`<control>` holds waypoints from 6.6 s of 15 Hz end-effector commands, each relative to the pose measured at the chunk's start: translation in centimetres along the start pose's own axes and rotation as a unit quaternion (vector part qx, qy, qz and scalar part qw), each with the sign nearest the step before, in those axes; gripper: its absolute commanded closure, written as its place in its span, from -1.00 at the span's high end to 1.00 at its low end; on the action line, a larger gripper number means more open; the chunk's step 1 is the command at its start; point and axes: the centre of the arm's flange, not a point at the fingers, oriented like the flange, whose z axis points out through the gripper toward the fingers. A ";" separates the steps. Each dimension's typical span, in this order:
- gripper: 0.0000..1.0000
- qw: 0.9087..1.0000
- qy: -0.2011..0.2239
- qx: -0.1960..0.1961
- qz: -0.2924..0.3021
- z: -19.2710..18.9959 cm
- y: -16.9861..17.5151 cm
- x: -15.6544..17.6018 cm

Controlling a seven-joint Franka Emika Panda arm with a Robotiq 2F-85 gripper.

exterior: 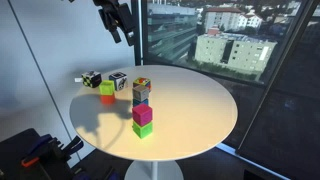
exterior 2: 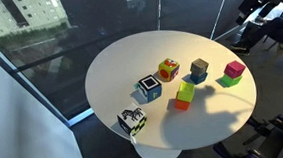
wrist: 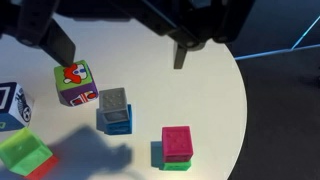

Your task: Put the grey building block on the table

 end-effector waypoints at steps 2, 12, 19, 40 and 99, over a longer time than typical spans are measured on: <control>1.00 1.000 0.000 0.000 0.000 0.0 0.0 0.0; 1.00 1.000 0.004 0.010 0.021 -0.9 0.1 1.9; 1.00 0.998 -0.048 0.021 0.029 0.2 0.5 4.1; 1.00 0.984 -0.149 0.059 -0.079 12.6 0.1 6.1; 1.00 0.986 -0.125 0.003 -0.110 23.7 -6.4 5.7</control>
